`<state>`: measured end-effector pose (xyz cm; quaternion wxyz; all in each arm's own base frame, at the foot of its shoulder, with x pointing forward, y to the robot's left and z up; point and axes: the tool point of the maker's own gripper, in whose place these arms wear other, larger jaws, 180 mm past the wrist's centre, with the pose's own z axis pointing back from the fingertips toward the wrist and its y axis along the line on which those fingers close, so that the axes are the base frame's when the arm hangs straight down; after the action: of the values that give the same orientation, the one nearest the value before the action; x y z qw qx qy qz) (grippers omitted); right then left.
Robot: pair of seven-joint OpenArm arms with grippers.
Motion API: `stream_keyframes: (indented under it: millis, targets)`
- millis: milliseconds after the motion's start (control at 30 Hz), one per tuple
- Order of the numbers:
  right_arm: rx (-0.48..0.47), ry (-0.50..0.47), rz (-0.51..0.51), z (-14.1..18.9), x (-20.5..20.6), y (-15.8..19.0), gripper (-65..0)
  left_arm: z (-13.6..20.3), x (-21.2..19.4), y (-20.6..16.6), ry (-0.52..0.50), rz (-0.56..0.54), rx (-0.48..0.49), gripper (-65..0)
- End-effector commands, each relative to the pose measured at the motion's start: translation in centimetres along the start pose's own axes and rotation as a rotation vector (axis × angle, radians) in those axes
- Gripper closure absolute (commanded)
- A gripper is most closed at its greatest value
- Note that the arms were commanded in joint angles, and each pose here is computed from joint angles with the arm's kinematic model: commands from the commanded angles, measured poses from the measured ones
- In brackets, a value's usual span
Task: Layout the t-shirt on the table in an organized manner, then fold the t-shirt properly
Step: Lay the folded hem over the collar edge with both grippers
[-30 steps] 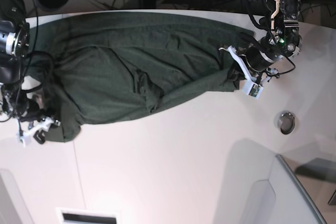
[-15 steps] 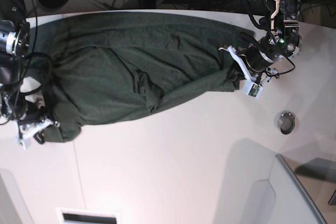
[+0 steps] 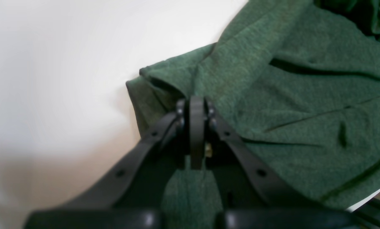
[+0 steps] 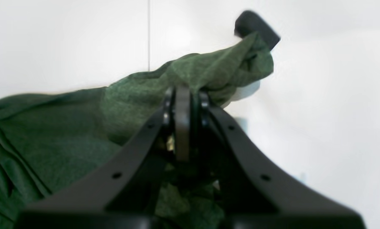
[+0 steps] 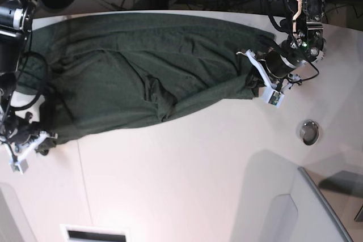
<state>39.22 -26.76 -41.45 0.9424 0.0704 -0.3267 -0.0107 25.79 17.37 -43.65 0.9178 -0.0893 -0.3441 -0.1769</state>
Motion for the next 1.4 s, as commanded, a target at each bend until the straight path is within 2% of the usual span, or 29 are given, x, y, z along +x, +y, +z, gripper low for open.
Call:
stream_keyframes:
  millis: [0, 167, 333, 433, 567, 833, 933, 1267, 1367]
  targets:
    - [-0.008, -0.079, 0.022, 1.1, 3.1, -0.5, -0.2, 0.3, 2.0, 0.6, -0.057, -0.017, 0.009, 0.0]
    - [-0.008, -0.128, 0.039, 1.6, 5.4, -0.2, -0.2, 0.9, 2.5, 1.1, -0.068, -0.042, 0.02, 0.0]
    - [0.031, -0.144, 0.169, 0.8, 7.6, 3.0, -0.2, 1.6, 3.6, 1.1, -0.095, -0.07, 0.026, 0.0]
    - [0.053, -0.18, 0.206, 0.1, 8.5, 4.3, -0.2, 1.5, 3.1, 1.2, -0.048, -0.072, 0.03, 0.0]
    - [0.057, -0.123, 0.163, -1.6, 7.6, 3.7, -0.2, 1.6, 3.0, 1.1, -0.046, -0.075, 0.029, 0.0]
    - [0.039, -0.144, 0.089, -2.8, 6.1, 1.4, -0.2, 1.6, 3.4, 1.3, -0.048, -0.083, 0.037, 0.0]
    - [0.028, -0.159, 0.072, -2.9, 5.7, 0.5, -0.2, 1.6, 4.7, 1.7, -0.073, -0.091, 0.048, 0.0]
    - [0.018, -0.22, 0.083, -2.1, 8.3, -0.2, -0.2, 2.2, 7.7, 2.2, -0.115, -0.129, 0.075, 0.0]
    - [0.053, -0.238, 0.123, -1.7, 8.6, 0.8, -0.2, 2.3, 7.6, 2.4, -0.114, -0.125, 0.079, 0.0]
